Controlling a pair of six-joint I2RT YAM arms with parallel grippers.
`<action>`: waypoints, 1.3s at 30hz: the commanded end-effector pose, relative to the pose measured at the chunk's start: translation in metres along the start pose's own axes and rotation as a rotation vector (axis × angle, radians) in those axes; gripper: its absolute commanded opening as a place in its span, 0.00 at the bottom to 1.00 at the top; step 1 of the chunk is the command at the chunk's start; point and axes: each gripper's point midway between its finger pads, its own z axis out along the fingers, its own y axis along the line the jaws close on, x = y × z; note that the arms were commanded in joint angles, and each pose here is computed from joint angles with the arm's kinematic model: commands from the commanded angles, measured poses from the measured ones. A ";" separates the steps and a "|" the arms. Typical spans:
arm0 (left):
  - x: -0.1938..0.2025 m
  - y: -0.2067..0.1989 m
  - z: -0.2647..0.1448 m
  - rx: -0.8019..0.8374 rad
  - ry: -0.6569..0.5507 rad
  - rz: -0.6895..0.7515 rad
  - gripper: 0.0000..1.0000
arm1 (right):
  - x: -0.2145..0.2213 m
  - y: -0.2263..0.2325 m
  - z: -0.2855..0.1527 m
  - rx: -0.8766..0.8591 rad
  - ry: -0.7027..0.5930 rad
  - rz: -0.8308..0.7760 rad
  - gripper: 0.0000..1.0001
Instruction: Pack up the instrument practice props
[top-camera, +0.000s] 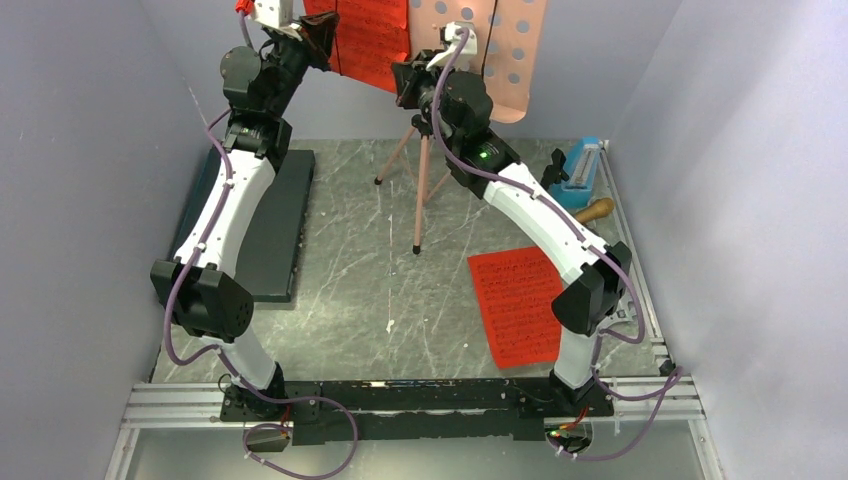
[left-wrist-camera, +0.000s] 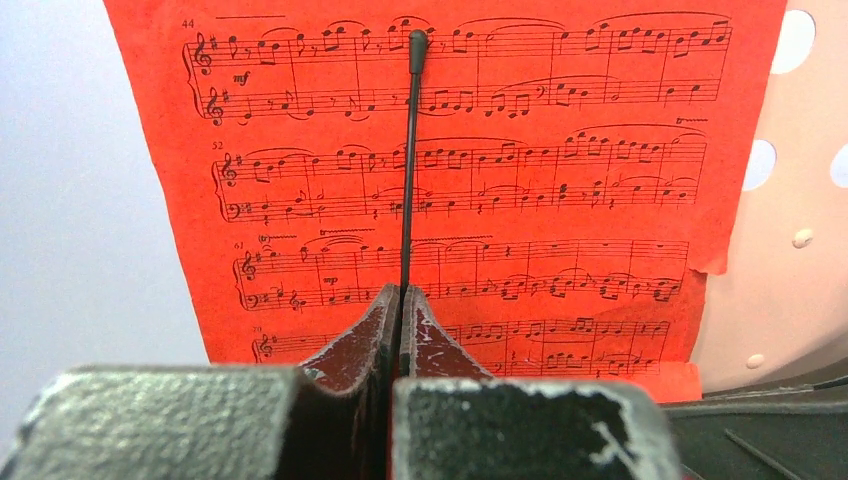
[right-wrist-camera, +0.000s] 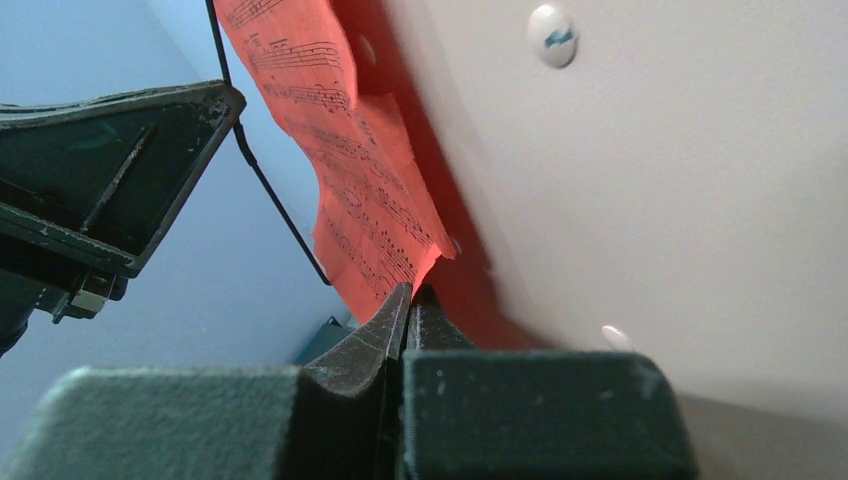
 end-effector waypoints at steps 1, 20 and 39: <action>-0.044 -0.019 0.000 0.058 -0.119 -0.017 0.03 | -0.045 0.002 -0.013 -0.007 -0.096 0.014 0.00; -0.050 -0.004 0.000 -0.028 -0.132 -0.003 0.03 | -0.086 0.008 -0.075 -0.058 -0.109 0.002 0.00; -0.038 -0.008 0.002 0.004 -0.093 -0.005 0.26 | -0.052 0.011 -0.201 -0.201 0.248 -0.062 0.00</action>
